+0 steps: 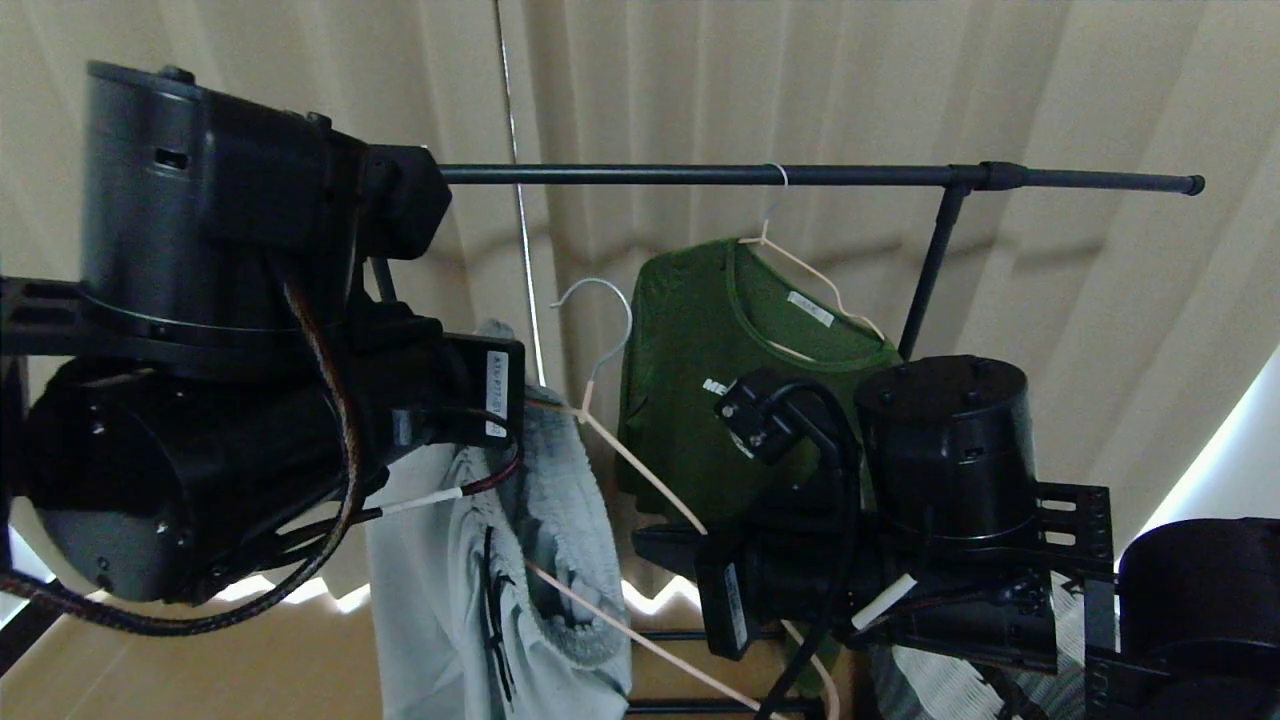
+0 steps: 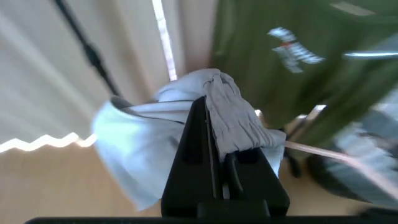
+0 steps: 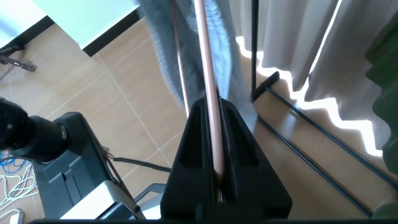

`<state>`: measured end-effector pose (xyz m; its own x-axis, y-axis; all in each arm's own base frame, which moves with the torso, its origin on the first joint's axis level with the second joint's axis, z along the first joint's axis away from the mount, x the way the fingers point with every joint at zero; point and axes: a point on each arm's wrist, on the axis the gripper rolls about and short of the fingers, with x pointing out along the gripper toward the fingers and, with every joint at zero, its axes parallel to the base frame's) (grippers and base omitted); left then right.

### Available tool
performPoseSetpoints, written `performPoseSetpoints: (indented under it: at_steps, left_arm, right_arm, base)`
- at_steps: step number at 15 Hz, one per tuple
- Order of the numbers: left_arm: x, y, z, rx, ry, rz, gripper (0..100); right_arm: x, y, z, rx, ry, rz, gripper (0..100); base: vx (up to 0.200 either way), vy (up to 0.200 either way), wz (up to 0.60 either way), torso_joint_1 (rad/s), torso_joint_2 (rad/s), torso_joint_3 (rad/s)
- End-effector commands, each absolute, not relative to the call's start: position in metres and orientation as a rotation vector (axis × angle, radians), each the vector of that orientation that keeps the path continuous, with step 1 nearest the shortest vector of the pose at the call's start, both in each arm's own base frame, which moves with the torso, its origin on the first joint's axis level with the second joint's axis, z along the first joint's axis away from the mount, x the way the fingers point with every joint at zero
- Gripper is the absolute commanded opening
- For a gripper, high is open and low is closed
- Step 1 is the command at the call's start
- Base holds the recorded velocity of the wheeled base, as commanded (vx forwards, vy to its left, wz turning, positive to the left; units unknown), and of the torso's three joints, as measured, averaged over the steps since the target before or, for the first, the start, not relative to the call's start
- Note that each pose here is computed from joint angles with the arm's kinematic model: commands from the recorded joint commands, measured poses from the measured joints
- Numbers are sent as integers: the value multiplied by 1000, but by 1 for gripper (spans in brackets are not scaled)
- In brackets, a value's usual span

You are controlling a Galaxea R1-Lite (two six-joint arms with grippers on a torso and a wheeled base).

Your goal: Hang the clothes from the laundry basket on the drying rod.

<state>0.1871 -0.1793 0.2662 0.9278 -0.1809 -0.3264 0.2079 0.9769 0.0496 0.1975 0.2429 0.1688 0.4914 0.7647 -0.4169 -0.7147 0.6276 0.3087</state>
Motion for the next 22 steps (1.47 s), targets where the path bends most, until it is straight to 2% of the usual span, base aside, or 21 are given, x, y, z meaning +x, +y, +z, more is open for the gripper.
performPoseSetpoints:
  at_steps: [1, 5, 7, 10, 16, 17, 22]
  left_arm:
    - [179, -185, 268, 73, 327, -259, 0]
    - [156, -165, 275, 12, 353, -532, 0]
    - [146, -157, 276, 19, 348, -630, 0]
    - [144, -155, 266, 81, 356, -650, 0]
    - [144, -155, 265, 84, 355, -650, 0]
    - [144, -155, 265, 86, 355, -650, 100]
    - [139, -149, 257, 164, 283, -670, 100]
  right_arm:
    - [200, 246, 169, 102, 552, 896, 0]
    - [199, 243, 176, 104, 526, 875, 0]
    - [196, 239, 181, 107, 509, 876, 0]
    - [194, 233, 190, 115, 484, 874, 0]
    - [192, 230, 195, 122, 468, 875, 0]
    - [192, 229, 195, 122, 466, 874, 0]
    - [193, 211, 202, 87, 420, 846, 0]
  base:
    - [0, 0, 0, 0, 0, 0]
    - [0, 0, 0, 0, 0, 0]
    - [0, 0, 0, 0, 0, 0]
    - [0, 0, 0, 0, 0, 0]
    - [0, 0, 0, 0, 0, 0]
    - [0, 0, 0, 0, 0, 0]
    - [0, 0, 0, 0, 0, 0]
